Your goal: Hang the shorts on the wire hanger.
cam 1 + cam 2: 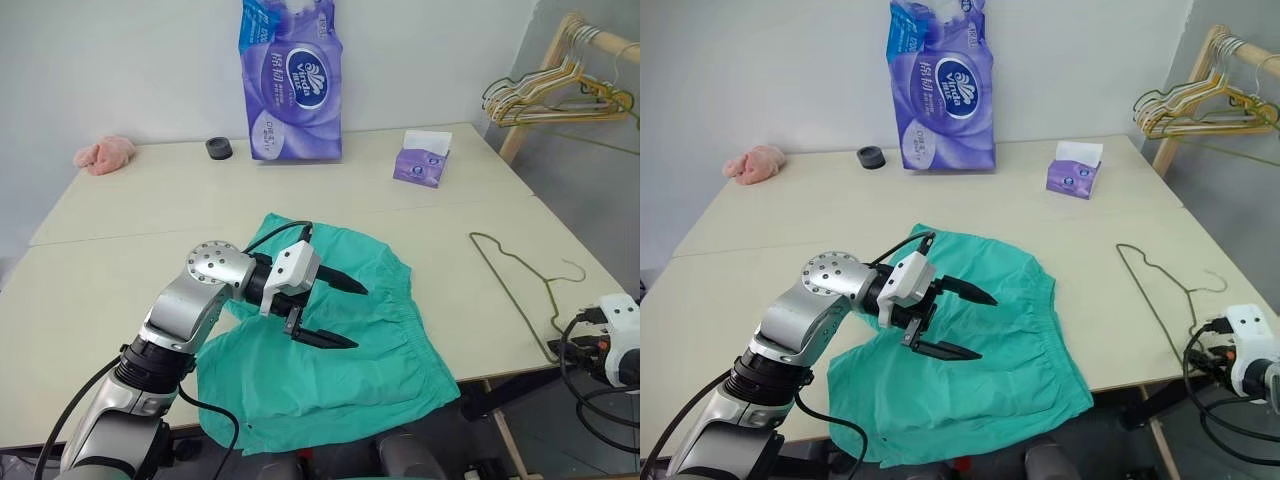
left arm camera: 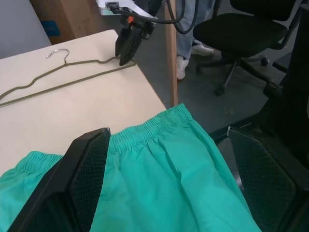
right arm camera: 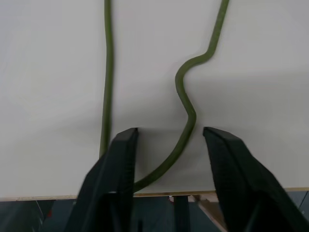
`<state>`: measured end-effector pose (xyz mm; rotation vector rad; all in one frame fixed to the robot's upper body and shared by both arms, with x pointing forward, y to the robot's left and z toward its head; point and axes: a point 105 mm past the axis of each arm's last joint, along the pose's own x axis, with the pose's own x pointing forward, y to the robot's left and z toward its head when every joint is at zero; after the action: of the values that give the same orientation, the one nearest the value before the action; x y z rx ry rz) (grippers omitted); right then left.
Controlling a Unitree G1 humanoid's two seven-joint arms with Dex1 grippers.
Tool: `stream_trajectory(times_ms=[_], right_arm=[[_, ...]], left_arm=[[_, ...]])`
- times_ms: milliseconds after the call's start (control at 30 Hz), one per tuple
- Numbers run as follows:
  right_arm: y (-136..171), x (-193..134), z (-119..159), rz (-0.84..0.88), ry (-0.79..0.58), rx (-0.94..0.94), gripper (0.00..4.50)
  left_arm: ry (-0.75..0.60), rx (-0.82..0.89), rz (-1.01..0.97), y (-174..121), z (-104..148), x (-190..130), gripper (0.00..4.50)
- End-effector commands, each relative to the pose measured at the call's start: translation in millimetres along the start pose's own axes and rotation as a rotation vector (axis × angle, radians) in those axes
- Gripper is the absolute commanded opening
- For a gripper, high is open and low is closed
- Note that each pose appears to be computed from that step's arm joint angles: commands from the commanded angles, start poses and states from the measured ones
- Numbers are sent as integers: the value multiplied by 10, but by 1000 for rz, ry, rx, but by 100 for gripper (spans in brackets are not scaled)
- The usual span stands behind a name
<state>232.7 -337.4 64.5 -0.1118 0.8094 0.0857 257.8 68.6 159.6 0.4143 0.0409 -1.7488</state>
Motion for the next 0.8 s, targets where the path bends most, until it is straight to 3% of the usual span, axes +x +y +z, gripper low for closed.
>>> stream_trajectory(times_ms=[33,133,367,500,600,800], right_arm=[[-59,71,-156,-32,68,37,97],[-99,90,-190,-57,69,93,3],[-219,60,-137,-160,10,160,3],[-437,-43,133,-321,-101,10,3],[-530,-153,433,-421,-214,-113,0],[-316,-295,957,-463,-398,-479,0]], left_arm=[[-11,42,-2,0,96,24,415],[-10,20,20,9,70,12,415],[-4,-24,143,178,-6,-88,415],[10,-64,308,451,-107,-236,415],[9,-118,429,667,-183,-413,449],[27,-158,550,918,-251,-706,449]])
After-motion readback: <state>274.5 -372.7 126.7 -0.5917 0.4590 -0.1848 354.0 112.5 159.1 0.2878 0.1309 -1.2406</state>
